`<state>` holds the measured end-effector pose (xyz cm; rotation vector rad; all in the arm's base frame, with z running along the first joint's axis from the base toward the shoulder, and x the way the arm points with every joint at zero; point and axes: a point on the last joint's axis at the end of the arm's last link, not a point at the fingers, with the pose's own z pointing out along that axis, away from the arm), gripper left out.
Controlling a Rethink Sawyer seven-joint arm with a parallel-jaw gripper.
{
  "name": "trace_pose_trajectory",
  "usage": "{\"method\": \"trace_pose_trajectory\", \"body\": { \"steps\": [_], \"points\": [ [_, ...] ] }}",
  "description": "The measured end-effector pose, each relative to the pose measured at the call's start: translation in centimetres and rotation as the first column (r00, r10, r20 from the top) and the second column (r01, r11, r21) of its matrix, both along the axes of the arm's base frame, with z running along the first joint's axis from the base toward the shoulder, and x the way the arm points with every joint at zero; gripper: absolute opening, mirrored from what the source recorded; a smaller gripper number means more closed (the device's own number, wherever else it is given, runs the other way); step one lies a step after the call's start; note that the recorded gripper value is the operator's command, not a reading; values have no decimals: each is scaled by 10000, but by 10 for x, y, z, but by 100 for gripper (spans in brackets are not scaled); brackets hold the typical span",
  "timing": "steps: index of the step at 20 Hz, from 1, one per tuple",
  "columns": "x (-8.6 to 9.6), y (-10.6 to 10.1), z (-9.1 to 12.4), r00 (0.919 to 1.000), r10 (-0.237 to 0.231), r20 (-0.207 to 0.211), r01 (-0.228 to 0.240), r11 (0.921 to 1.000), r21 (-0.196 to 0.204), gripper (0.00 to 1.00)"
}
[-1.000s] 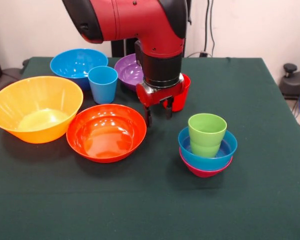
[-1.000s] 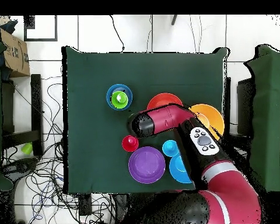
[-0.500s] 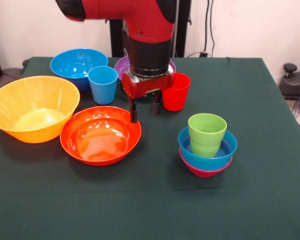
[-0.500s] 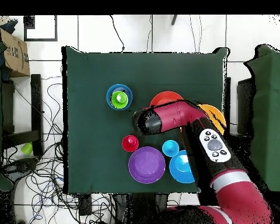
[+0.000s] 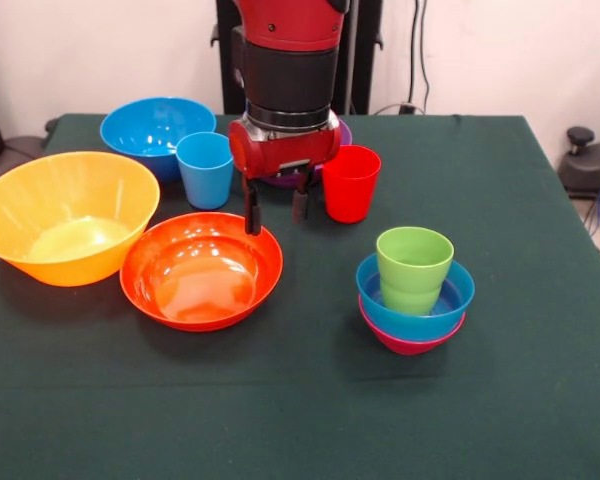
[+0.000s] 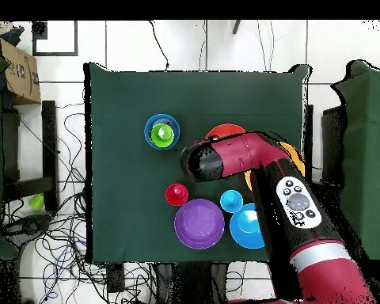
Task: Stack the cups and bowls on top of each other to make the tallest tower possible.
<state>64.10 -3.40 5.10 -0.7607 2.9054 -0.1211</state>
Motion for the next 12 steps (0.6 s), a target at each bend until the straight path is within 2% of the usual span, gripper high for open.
{"method": "trace_pose_trajectory", "body": {
  "steps": [12],
  "points": [
    [-3,2,-6,9999,17,-106,-16,10000,54,100]
  ]
}}
